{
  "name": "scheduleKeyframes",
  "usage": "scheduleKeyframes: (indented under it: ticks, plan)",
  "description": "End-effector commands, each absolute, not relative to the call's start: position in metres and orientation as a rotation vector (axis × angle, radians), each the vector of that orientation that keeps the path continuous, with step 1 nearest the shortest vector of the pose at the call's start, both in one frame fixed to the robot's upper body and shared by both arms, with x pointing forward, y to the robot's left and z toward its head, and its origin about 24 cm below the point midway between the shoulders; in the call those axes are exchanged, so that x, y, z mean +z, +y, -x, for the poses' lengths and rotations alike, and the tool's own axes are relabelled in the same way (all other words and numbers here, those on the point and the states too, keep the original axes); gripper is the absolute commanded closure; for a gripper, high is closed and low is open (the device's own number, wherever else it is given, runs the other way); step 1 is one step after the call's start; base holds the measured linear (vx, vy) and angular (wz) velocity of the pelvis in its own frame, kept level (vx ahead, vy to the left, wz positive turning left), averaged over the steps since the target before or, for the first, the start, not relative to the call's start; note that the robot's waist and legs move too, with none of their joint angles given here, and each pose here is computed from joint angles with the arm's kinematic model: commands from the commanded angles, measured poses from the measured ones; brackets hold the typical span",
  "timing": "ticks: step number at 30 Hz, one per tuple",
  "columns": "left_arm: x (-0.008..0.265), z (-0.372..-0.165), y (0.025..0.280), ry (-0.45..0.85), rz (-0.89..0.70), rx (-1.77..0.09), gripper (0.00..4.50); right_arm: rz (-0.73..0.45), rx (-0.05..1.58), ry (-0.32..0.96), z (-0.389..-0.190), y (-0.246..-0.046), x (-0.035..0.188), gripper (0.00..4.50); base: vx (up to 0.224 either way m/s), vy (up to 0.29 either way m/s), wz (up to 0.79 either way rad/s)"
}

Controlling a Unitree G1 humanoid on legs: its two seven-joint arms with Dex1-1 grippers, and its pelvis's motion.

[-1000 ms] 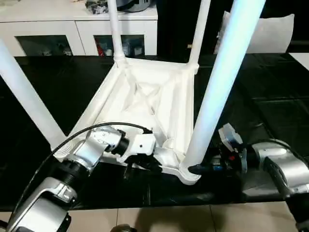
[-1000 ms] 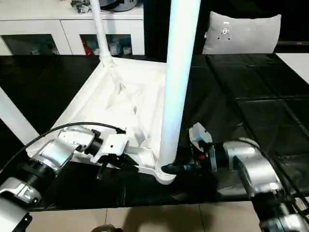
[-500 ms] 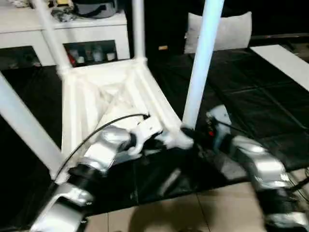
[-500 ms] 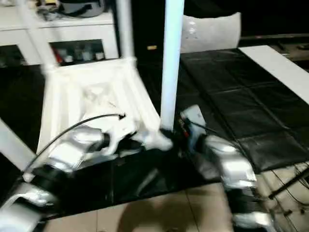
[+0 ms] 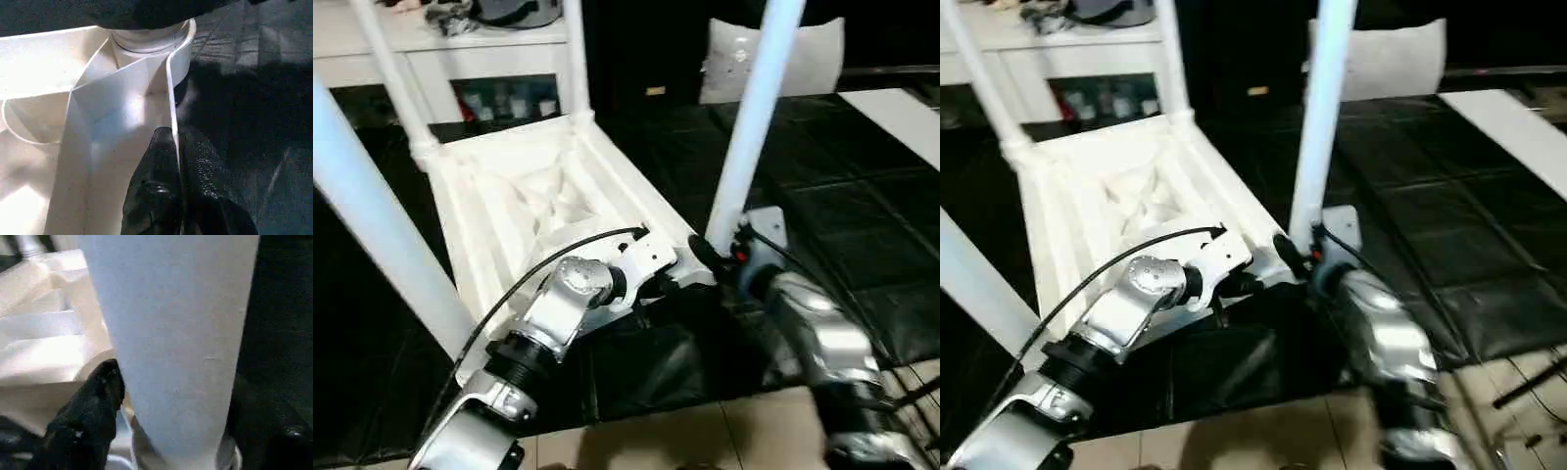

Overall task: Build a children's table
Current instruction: Rotate leg to tighten

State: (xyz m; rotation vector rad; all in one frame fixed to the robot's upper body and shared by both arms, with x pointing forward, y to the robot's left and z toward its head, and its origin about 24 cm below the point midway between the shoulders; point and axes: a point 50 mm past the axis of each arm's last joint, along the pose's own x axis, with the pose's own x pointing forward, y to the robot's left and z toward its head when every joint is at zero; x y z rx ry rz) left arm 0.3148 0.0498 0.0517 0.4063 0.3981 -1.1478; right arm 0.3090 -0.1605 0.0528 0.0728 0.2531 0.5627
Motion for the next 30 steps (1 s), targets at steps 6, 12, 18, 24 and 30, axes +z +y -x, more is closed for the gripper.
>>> scheduleKeyframes:
  ticks: [6, 12, 18, 24, 30]
  plan:
    - [0.057, -0.315, 0.065, 0.353, -0.483, -1.301, 4.5, -0.003, 0.88, 0.228, -0.292, -0.171, 0.067, 0.43, 0.0, 0.0, 0.0]
    - [0.055, -0.307, 0.089, 0.379, -0.609, -1.514, 4.5, 0.116, 1.132, 0.279, -0.284, -0.19, 0.075, 0.13, 0.0, 0.0, 0.0]
    - [0.055, -0.303, 0.099, 0.399, -0.691, -1.631, 4.5, 0.176, 1.302, 0.319, -0.277, -0.192, 0.077, 0.53, 0.0, 0.0, 0.0]
    - [0.055, -0.293, 0.105, 0.428, -0.724, -1.797, 4.5, 0.163, 1.437, 0.354, -0.273, -0.187, 0.074, 0.98, 0.0, 0.0, 0.0]
    - [0.052, -0.289, 0.104, 0.441, -0.734, -1.852, 4.5, 0.133, 1.469, 0.355, -0.272, -0.181, 0.068, 1.54, 0.0, 0.0, 0.0]
